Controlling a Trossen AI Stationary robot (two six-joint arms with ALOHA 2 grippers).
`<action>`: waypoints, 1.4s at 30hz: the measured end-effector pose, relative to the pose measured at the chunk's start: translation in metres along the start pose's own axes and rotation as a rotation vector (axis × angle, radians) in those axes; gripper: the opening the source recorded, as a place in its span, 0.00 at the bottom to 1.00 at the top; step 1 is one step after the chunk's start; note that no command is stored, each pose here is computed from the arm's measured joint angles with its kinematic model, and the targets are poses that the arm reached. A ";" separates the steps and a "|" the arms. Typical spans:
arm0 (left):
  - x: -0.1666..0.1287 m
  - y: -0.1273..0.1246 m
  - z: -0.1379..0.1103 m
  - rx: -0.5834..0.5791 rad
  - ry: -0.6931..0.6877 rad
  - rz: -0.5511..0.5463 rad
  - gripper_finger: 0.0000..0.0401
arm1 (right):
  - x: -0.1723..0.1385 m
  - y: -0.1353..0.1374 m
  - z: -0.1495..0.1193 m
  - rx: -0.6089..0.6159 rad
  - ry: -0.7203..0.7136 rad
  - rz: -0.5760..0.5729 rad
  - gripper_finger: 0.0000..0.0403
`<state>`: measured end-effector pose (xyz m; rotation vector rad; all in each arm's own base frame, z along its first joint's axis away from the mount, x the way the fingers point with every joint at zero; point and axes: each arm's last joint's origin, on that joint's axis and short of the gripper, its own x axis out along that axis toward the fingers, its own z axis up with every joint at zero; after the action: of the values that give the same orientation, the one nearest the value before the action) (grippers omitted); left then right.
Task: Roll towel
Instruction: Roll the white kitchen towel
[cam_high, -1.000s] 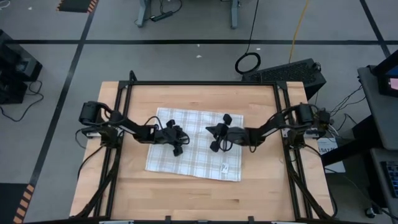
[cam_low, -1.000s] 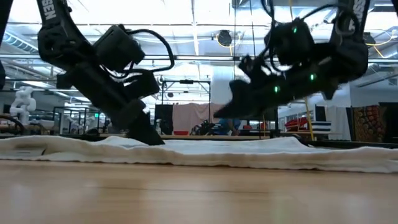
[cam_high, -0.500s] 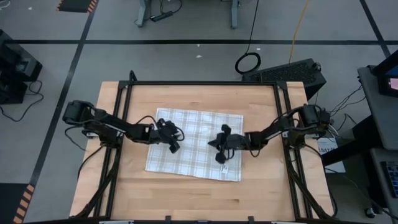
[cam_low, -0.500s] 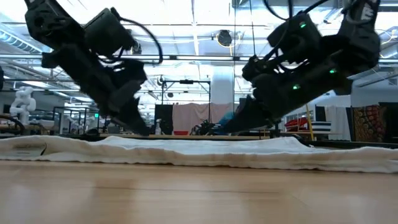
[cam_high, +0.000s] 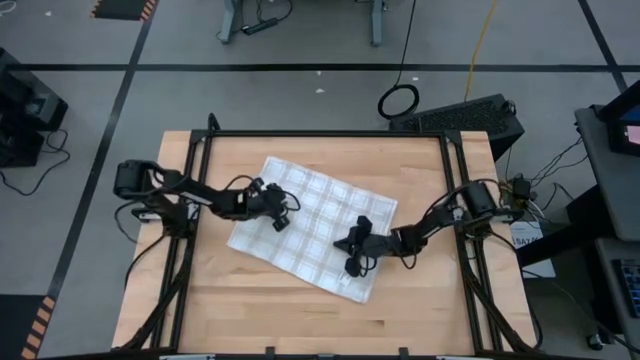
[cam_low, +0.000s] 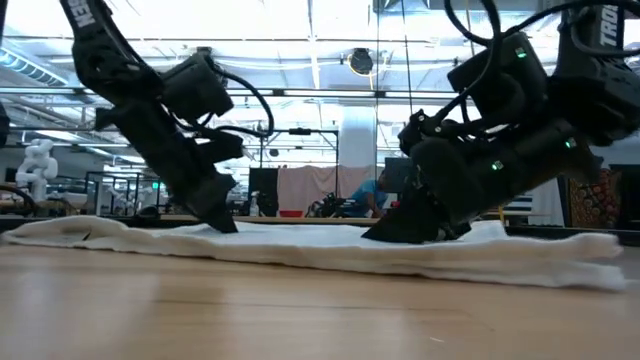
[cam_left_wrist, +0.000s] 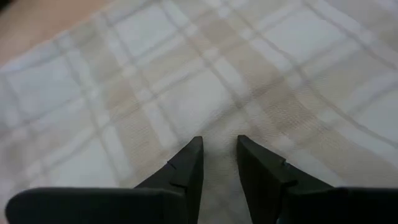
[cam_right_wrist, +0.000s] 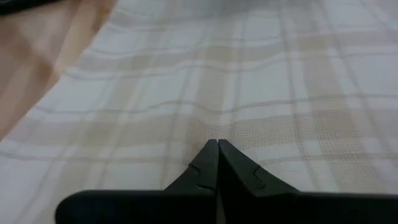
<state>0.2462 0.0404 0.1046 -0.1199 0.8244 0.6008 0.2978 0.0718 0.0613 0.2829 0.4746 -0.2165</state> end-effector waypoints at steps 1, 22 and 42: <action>0.002 0.004 0.003 0.018 -0.018 0.006 0.26 | 0.001 0.002 -0.002 0.006 -0.016 -0.006 0.00; -0.035 -0.019 0.020 -0.062 -0.014 -0.466 0.26 | -0.038 0.031 0.054 -0.324 0.031 -0.245 0.00; -0.060 -0.056 -0.028 -0.063 0.290 -0.384 0.25 | -0.079 -0.011 0.023 -0.298 0.466 -0.494 0.00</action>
<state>0.2273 -0.0423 0.1214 -0.4206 1.0308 0.2480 0.2363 0.0651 0.1162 -0.0880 1.0275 -0.5601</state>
